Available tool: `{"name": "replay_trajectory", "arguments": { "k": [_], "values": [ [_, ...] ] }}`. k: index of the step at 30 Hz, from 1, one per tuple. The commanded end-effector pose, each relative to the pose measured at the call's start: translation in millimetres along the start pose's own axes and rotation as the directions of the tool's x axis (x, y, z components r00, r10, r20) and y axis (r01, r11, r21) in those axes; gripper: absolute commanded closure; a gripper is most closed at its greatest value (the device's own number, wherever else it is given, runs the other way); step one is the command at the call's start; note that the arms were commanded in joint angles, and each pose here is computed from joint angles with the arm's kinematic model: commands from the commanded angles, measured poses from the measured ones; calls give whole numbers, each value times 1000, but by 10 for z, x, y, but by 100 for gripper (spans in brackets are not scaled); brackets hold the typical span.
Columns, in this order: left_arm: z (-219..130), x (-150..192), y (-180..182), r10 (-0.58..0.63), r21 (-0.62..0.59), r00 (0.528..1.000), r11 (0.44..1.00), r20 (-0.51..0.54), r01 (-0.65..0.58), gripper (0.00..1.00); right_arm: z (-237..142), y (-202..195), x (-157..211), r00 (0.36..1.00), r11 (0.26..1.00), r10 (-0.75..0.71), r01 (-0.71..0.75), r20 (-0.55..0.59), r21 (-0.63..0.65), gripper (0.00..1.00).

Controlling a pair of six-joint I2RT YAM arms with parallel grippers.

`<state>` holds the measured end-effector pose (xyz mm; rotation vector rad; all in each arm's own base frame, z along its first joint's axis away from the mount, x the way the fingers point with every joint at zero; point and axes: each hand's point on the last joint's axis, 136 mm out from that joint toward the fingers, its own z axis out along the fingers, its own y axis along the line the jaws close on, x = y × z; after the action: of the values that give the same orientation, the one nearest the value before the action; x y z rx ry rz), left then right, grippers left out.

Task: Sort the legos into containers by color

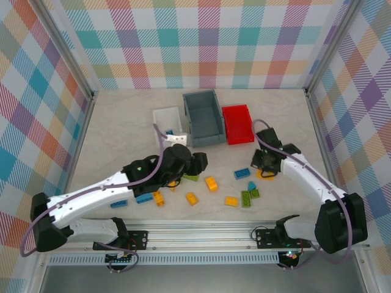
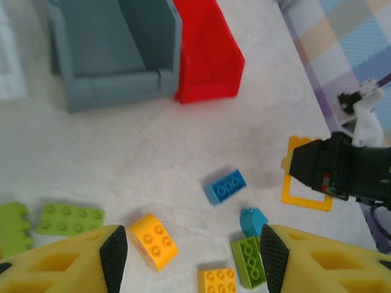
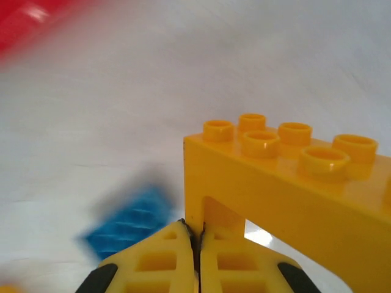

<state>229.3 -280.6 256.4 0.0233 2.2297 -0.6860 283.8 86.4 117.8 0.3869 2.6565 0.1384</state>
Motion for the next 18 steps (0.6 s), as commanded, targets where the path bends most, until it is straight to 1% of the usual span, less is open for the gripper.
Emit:
{"name": "replay_trajectory", "arguments": {
  "k": [1, 4, 6, 9, 13, 18],
  "values": [
    [-303, -318, 281, 4, -126, 989, 992, 147, 15, 39, -386, 852, -500, 967, 960, -197, 225, 164, -169, 94],
    [-463, -457, 434, 11, -184, 978, 983, 209, 28, 39, -419, 1575, -667, 943, 893, -283, 325, 172, -313, 95],
    [-534, -513, 507, 11, -204, 972, 978, 233, 38, 39, -383, 1977, -757, 919, 849, -343, 393, 195, -354, 95],
    [-605, -555, 564, 7, -213, 968, 976, 249, 47, 39, -186, 2369, -939, 905, 827, -380, 426, 194, -367, 96],
    [-647, -559, 597, 5, -216, 968, 975, 250, 51, 39, 193, 2689, -1131, 903, 828, -395, 430, 169, -359, 96],
    [-651, -535, 614, 7, -220, 971, 974, 237, 46, 39, 655, 2819, -1318, 921, 857, -368, 388, 126, -340, 97]
  ]
}}
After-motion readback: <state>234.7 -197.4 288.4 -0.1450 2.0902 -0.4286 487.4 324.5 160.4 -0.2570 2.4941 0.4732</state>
